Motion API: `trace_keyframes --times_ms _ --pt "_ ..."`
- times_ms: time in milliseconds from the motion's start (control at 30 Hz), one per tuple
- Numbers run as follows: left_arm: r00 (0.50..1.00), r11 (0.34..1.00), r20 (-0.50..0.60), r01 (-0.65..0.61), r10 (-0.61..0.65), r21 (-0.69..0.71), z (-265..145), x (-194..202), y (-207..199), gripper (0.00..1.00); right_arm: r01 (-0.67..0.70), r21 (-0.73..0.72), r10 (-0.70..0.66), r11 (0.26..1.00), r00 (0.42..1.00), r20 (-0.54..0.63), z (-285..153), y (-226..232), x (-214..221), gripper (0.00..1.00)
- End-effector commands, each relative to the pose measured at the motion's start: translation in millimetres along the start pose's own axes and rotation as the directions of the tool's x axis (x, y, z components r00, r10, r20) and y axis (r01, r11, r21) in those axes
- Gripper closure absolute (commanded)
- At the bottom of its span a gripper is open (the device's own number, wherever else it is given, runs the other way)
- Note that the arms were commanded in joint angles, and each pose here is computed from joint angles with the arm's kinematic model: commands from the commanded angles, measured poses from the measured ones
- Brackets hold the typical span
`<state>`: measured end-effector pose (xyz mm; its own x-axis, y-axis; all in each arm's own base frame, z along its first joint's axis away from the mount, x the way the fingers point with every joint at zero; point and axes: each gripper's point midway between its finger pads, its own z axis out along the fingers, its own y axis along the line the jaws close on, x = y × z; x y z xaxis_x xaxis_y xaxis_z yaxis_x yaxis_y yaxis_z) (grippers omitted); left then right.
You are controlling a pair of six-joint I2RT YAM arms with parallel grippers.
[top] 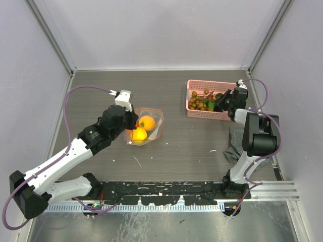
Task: Place the food in the zip-top bag and seal the zipper
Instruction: Pick up the fake fruit from the bin.
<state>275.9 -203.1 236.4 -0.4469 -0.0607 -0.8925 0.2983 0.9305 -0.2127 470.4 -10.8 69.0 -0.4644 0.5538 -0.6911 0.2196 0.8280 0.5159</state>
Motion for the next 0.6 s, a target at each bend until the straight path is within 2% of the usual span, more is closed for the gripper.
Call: trace_keyframes --times_ms 0,67,567 --pt "0.997 1.0 0.071 0.016 -0.018 0.022 3.2 -19.7 -6.8 1.0 0.069 -0.052 -0.064 0.996 0.993 0.104 -7.4 20.8 -39.0 0.88" --pt "0.997 1.0 0.07 0.017 -0.018 0.023 3.7 -19.6 -7.4 1.0 0.084 -0.036 -0.08 0.996 0.989 0.122 -15.2 22.3 -46.4 0.99" --pt "0.997 1.0 0.069 0.024 -0.025 0.017 3.0 -18.9 -5.9 1.0 0.121 0.1 -0.148 0.988 0.929 0.339 -111.0 38.0 -98.1 1.0"
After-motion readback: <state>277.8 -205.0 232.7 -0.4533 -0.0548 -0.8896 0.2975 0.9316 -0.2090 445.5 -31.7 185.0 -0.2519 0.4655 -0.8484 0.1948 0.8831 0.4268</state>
